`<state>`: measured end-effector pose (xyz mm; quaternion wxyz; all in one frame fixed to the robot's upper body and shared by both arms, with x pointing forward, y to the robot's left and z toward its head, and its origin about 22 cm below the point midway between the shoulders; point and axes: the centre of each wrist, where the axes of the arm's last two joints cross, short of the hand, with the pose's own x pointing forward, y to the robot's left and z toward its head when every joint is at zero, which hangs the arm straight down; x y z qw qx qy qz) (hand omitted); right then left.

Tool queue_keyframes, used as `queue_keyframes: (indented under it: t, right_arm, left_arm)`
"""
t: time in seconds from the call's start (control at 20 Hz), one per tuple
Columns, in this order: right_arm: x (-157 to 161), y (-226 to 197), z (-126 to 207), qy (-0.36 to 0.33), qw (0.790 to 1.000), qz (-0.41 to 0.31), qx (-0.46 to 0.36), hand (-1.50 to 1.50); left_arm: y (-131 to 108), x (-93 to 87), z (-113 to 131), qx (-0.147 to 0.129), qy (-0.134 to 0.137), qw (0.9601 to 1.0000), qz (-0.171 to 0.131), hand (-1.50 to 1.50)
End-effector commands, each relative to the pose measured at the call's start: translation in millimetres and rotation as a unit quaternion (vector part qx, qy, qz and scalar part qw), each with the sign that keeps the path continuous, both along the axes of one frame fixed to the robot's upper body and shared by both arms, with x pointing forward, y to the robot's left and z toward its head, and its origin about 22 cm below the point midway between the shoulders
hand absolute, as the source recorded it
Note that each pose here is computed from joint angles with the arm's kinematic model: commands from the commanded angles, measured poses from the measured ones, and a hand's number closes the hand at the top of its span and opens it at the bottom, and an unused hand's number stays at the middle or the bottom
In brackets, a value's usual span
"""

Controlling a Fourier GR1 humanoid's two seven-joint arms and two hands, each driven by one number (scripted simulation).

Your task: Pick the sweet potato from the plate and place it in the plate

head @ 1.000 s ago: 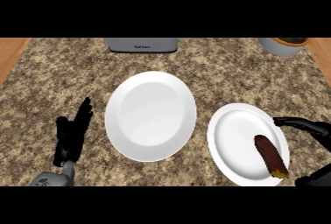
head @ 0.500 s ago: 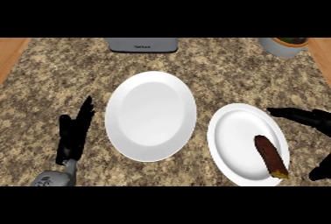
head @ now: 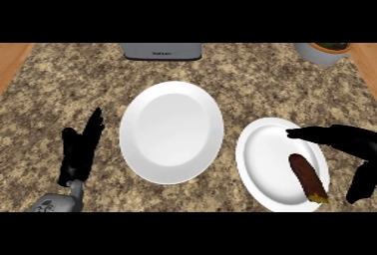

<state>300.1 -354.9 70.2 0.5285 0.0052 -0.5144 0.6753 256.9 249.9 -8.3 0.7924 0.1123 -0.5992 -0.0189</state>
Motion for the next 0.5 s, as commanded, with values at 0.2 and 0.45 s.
queue_keyframes:
  t: [0.2, 0.45]
  right_arm:
    - [6, 3, -12, 0.032, 0.999, 0.024, -0.015, -1.50]
    - [31, 30, -20, 0.040, 0.998, 0.039, -0.025, -1.50]
  left_arm:
    - [-6, -5.7, -17, -0.007, 0.006, 0.9999, 0.006, 0.00]
    - [-3, 4.0, 12, 0.008, -0.002, 1.0000, 0.004, 0.00]
